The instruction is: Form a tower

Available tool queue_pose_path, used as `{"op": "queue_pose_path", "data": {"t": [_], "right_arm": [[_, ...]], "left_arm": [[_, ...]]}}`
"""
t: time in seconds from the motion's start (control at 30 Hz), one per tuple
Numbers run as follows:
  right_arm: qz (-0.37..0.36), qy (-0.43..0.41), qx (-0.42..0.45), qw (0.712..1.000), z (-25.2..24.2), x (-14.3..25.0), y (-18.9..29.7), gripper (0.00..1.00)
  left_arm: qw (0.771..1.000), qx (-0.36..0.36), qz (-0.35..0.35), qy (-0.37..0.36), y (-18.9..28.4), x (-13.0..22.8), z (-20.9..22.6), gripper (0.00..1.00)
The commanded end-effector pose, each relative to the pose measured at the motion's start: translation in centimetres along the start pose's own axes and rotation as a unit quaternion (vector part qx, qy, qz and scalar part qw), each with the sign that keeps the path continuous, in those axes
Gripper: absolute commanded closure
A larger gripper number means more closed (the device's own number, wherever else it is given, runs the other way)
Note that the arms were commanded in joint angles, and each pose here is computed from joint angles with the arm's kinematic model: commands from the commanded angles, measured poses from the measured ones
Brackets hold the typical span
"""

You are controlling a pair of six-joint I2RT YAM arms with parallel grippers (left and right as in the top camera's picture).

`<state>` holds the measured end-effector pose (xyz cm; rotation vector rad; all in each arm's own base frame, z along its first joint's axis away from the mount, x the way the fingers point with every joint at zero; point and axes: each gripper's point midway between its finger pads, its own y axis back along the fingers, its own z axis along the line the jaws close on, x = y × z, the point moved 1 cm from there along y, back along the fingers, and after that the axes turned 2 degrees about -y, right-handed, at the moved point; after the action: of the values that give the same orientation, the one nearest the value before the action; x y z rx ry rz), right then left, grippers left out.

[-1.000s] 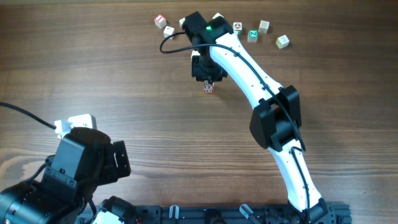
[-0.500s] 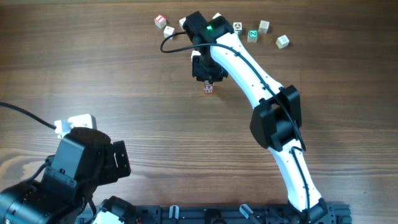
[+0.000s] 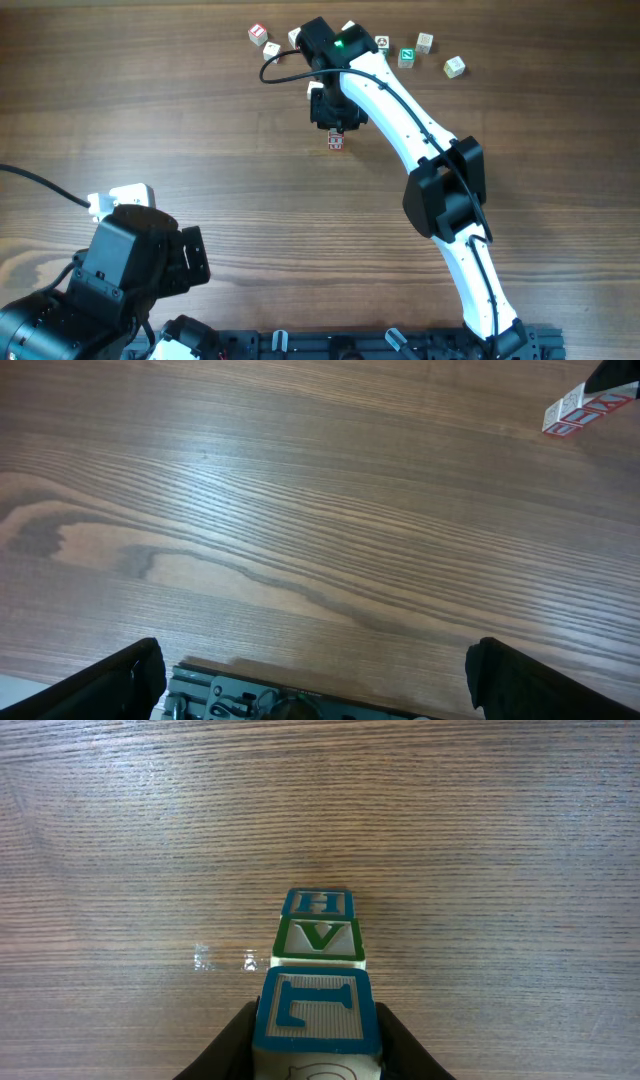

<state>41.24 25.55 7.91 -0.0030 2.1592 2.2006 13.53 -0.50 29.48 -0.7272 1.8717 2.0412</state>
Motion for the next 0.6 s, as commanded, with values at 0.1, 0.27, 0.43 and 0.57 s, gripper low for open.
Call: {"op": "queue_pose_path", "data": {"t": [0.1, 0.27, 0.43, 0.57], "right_arm": [[0.001, -0.001, -0.002, 1.000, -0.23, -0.07, 0.08, 0.83], [0.006, -0.002, -0.002, 1.000, -0.27, 0.12, 0.08, 0.84], [0.009, -0.003, -0.002, 1.000, -0.30, 0.26, 0.09, 0.85], [0.009, -0.002, -0.004, 1.000, -0.24, 0.24, 0.09, 0.84]], "left_arm": [[1.000, -0.008, -0.005, -0.005, 0.05, -0.13, 0.33, 0.00], [1.000, -0.008, -0.005, -0.005, 0.05, -0.13, 0.33, 0.00], [1.000, -0.008, -0.005, -0.005, 0.05, -0.13, 0.33, 0.00], [1.000, -0.008, -0.005, -0.005, 0.05, -0.13, 0.33, 0.00]]}}
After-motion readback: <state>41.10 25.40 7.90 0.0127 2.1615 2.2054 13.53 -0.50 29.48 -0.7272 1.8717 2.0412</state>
